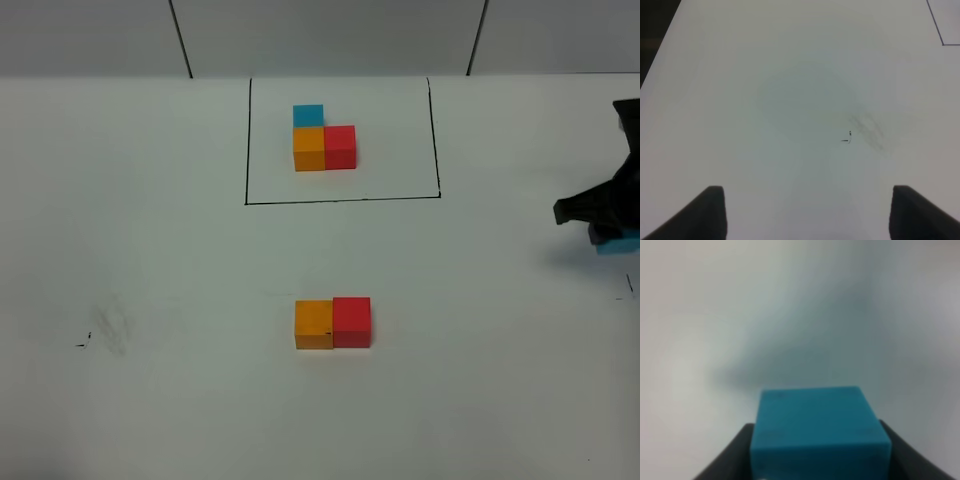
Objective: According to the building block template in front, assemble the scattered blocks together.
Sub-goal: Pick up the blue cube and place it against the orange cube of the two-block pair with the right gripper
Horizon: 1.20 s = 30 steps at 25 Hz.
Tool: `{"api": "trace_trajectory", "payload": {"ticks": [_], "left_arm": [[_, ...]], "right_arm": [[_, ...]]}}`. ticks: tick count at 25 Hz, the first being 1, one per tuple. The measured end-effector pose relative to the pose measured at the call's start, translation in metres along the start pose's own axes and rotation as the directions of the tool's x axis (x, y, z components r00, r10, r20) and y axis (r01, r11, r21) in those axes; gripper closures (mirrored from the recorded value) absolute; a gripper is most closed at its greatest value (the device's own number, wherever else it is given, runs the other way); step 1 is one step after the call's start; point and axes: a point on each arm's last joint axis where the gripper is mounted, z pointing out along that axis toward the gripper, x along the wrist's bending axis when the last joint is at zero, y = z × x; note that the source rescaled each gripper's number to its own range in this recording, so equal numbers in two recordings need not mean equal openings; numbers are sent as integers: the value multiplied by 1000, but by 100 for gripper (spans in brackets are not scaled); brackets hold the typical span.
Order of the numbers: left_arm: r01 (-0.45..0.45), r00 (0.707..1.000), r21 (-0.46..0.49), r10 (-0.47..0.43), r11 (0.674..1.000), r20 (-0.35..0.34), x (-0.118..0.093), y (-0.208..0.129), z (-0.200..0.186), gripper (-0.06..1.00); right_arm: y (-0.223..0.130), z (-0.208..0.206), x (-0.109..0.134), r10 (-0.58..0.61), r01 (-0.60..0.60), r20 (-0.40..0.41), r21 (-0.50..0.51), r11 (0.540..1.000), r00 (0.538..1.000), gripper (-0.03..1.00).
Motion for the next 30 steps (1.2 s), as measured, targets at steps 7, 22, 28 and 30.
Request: {"api": "trace_trajectory", "payload": {"ticks": [7, 22, 28, 30], "left_arm": [[0, 1000, 0, 0, 1000, 0, 0, 0, 0, 27], [0, 1000, 0, 0, 1000, 0, 0, 0, 0, 26], [0, 1000, 0, 0, 1000, 0, 0, 0, 0, 27], [0, 1000, 0, 0, 1000, 0, 0, 0, 0, 27]], "right_arm": [[8, -38, 64, 18, -22, -127, -32, 999, 992, 53], [30, -32, 204, 100, -93, -63, 105, 990, 993, 54], [16, -33, 239, 91, -87, -85, 52, 995, 992, 54], [14, -35, 246, 77, -73, -109, 34, 997, 991, 54]]}}
